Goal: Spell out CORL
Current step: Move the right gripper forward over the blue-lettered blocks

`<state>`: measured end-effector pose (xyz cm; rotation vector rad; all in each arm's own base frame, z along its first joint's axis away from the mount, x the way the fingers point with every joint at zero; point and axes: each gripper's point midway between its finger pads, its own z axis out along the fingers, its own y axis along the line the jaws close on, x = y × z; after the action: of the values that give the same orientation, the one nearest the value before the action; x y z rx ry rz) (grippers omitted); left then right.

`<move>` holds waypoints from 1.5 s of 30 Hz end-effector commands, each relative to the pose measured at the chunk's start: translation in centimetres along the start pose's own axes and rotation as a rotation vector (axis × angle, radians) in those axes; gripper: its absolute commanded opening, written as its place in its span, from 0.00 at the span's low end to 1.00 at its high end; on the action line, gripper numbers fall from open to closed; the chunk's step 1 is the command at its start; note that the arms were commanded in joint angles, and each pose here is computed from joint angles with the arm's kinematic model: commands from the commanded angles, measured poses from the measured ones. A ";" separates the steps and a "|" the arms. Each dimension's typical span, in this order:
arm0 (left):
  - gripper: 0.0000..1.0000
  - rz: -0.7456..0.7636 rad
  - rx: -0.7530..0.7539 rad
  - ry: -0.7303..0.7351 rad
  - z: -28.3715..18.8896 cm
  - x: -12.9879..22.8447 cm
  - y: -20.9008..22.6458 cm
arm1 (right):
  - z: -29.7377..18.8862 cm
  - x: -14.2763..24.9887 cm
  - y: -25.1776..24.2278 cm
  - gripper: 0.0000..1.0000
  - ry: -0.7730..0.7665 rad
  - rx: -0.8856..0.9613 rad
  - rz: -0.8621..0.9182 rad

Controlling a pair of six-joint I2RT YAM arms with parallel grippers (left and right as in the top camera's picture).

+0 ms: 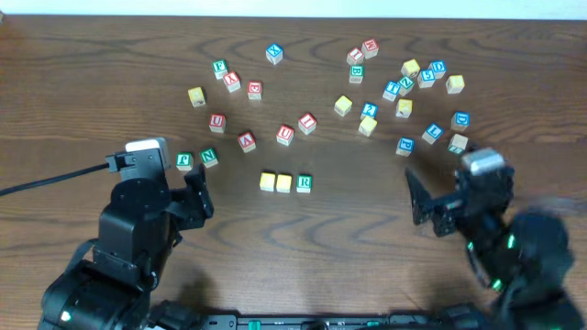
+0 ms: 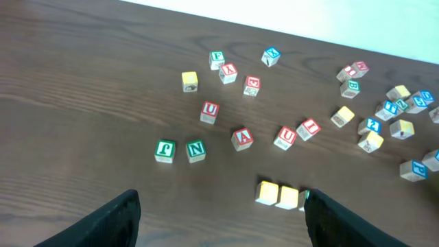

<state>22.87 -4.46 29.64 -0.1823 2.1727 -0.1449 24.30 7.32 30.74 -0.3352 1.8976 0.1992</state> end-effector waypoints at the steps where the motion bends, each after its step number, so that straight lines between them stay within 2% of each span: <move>1: 0.85 0.007 -0.011 -0.031 -0.6 -0.9 0.2 | 1.1 -4.0 0.3 0.99 0.124 -0.047 0.001; 6: 0.91 0.007 -0.024 -0.037 -0.6 -1.0 0.4 | 4.9 -4.5 0.0 0.99 0.199 -0.051 0.025; 8: 0.91 0.008 -0.025 -0.034 -0.6 -0.9 0.5 | 6.4 -3.9 -0.1 0.99 0.254 -0.044 0.100; 12: 0.92 0.010 -0.027 -0.030 -0.6 -0.8 0.5 | 9.3 -1.5 -0.7 0.99 0.443 0.007 0.231; 16: 0.92 0.011 -0.028 -0.027 -0.6 -0.8 0.6 | 10.9 -0.1 -2.2 0.99 0.598 0.106 0.257; 20: 0.92 0.013 -0.030 -0.023 -0.6 -0.7 0.6 | 12.0 0.5 -2.7 0.99 0.680 0.147 0.266; 22: 0.93 0.013 -0.030 -0.022 -0.6 -0.7 0.6 | 12.5 0.8 -3.1 0.99 0.700 0.179 0.295; 25: 0.93 0.014 -0.032 -0.019 -0.6 -0.6 0.6 | 12.7 1.7 -5.4 0.99 0.705 0.363 0.376; 38: 0.93 0.017 -0.036 -0.010 -0.6 -0.4 0.8 | 10.0 2.4 -12.0 0.99 0.645 0.769 0.464; 45: 0.93 0.025 -0.046 0.012 -0.6 0.2 1.0 | 10.5 6.6 -15.8 0.99 0.755 0.889 0.572</move>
<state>22.22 -3.81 28.84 -0.1820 2.2108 -0.0967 36.16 -4.24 22.75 0.7650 2.5546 -0.4204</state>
